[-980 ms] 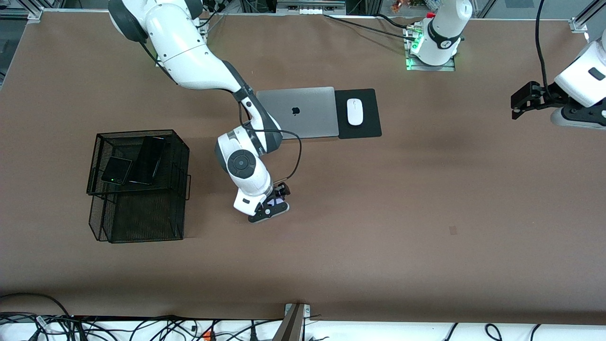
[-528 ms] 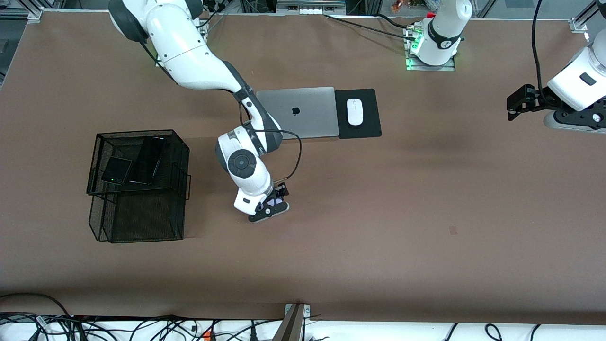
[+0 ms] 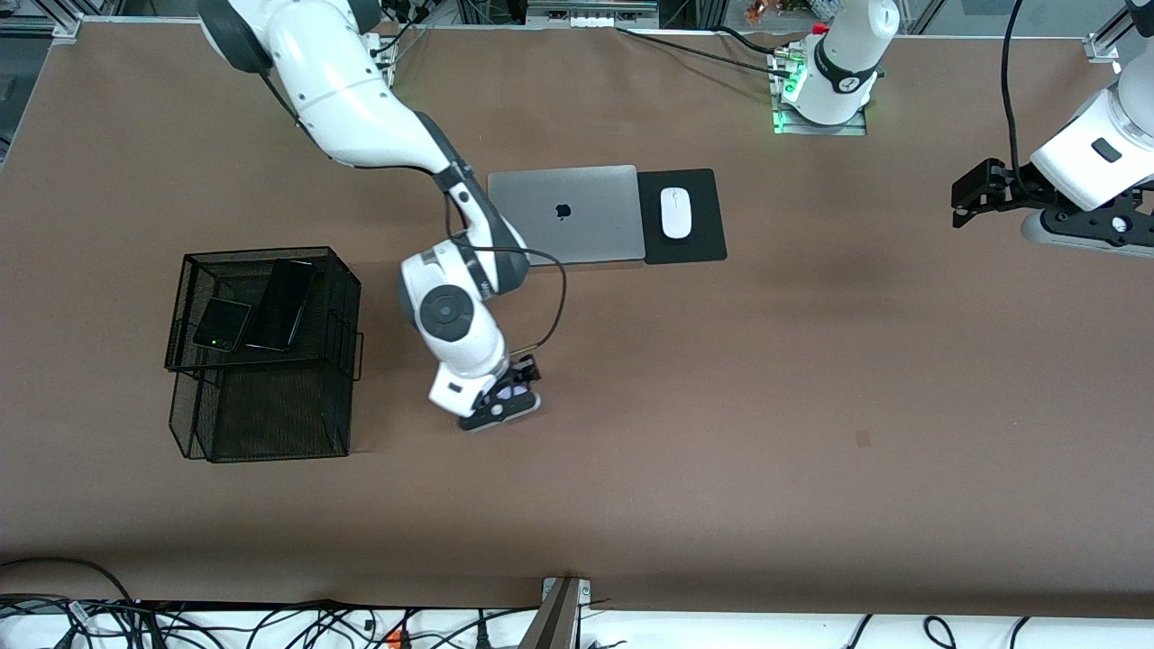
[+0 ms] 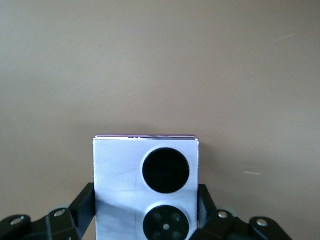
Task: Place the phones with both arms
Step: 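Carry the white flip phone with the right gripper to the mesh basket, then lower the white flip phone into the basket and open the right gripper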
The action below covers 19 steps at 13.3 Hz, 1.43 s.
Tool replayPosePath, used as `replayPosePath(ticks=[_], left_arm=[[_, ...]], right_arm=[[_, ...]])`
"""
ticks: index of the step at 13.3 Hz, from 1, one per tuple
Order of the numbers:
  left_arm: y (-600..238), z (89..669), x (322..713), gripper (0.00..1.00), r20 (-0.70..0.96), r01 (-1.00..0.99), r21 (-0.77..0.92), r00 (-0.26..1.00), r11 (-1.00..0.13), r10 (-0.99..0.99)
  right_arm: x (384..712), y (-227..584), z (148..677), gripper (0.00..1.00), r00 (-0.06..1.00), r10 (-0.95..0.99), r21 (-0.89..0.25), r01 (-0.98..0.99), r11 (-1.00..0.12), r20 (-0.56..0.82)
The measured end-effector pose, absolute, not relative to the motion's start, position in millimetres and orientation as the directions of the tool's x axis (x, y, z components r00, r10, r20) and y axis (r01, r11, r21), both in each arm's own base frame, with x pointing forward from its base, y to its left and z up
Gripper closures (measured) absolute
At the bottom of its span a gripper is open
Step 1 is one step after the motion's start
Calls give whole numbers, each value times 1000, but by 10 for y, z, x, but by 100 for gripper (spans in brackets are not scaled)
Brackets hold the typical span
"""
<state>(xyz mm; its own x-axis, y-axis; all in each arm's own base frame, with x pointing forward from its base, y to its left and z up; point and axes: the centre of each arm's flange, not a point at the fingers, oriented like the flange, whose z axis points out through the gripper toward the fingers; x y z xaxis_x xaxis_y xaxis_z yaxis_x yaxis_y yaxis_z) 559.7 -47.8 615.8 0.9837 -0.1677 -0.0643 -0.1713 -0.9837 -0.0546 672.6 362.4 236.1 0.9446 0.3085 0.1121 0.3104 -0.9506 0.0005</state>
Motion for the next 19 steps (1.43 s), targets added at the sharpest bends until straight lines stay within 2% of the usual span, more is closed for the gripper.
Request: replayPosePath(ticks=[3,6,11,15,19], left_arm=[[-562,6146,5589,0,-67,-186,-54,981,-981,-182],[-585,6143,5586,0,-67,-190,-54,980,-980,-186],[-583,6153,5591,0,-61,-189,-55,981,-981,-185],[-565,6158,5600,0,-54,-184,-55,982,-981,-181],[-533,6160,5606,0,-52,-178,-55,983,-982,-175]], right_arm=[[7017,2623,3412,17,972,228,84,223,-971,58],[7148,1671,3770,17,980,200,169,196,-966,9],[7233,643,3465,17,993,106,172,114,-978,-56],[7136,367,3040,17,995,15,73,22,-997,-95],[7063,196,2794,17,996,-10,69,-4,-998,-88]])
